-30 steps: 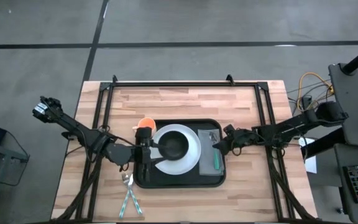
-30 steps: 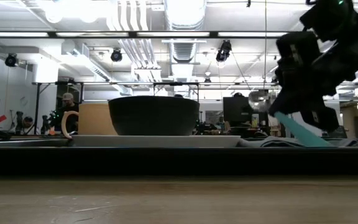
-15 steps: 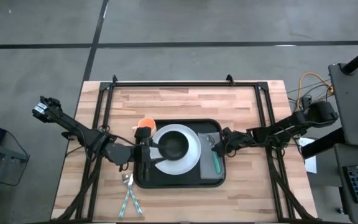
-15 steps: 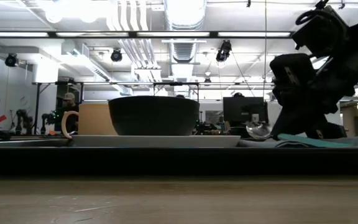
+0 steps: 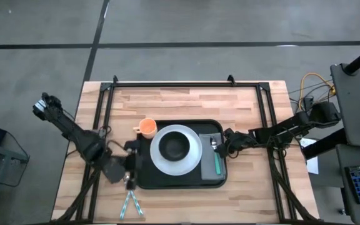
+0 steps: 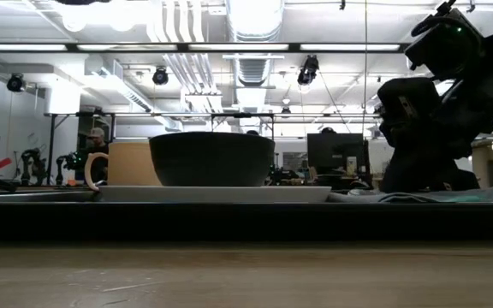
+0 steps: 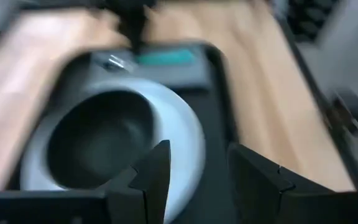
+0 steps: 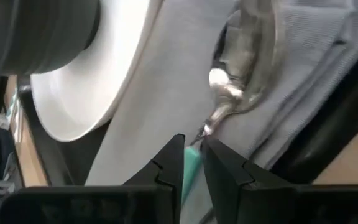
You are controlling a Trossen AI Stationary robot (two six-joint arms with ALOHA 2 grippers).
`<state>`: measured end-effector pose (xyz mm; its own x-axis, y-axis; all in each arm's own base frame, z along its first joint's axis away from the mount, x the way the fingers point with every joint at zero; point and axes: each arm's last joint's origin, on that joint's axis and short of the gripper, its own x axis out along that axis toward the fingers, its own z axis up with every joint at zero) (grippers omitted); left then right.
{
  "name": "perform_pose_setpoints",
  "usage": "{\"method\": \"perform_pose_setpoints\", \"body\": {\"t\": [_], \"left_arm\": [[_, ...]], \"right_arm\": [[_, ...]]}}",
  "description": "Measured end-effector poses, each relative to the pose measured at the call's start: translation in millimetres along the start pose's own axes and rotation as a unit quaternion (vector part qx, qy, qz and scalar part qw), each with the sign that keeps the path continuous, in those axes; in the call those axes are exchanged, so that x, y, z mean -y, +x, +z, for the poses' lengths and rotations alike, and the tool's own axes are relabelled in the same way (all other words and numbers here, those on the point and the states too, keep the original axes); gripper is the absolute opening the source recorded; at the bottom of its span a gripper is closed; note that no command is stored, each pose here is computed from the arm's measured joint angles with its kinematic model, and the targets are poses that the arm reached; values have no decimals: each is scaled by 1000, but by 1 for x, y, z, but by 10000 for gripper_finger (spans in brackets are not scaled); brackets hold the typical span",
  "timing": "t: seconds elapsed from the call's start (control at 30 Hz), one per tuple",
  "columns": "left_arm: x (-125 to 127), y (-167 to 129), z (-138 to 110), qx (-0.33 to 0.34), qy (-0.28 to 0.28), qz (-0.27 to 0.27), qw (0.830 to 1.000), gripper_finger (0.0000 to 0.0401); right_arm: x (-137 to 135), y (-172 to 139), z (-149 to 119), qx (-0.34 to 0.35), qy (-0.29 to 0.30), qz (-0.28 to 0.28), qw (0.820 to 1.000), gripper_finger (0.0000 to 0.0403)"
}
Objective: Set up tray
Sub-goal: Put the green spoon on the gray napkin on the black serving tray, then put the white patterned knife beside the green spoon on the gray napkin on the black serving tray
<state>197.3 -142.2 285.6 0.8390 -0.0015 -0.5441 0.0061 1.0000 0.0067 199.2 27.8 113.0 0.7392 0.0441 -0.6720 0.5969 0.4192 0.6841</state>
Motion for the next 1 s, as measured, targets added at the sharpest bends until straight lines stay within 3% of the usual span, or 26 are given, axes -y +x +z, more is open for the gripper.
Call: {"method": "perform_pose_setpoints", "body": {"t": [0.13,0.27,0.37,0.47,0.53,0.7,0.87,1.0], "left_arm": [[12,-3,-32,-17,-1,-80,997,140],[22,-5,-63,16,-13,-167,986,140],[29,-4,-82,21,-26,-188,982,140],[34,0,-103,-17,-56,-159,986,140],[37,0,-112,-42,-108,-133,984,140],[56,-4,-133,-56,-233,-94,966,140],[80,-8,-138,-67,-311,-54,946,128],[100,-7,-131,-99,-342,12,935,111]], "right_arm": [[-5,-4,1,-2,-22,21,1000,63],[-14,-13,4,13,-54,59,997,77],[-28,-23,9,32,-83,99,991,86],[-40,-32,9,40,-98,132,986,93],[-45,-37,8,41,-101,148,983,100],[-47,-46,6,32,-112,145,983,124],[-45,-53,6,31,-125,141,982,144],[-47,-59,7,42,-146,157,976,153]]}}
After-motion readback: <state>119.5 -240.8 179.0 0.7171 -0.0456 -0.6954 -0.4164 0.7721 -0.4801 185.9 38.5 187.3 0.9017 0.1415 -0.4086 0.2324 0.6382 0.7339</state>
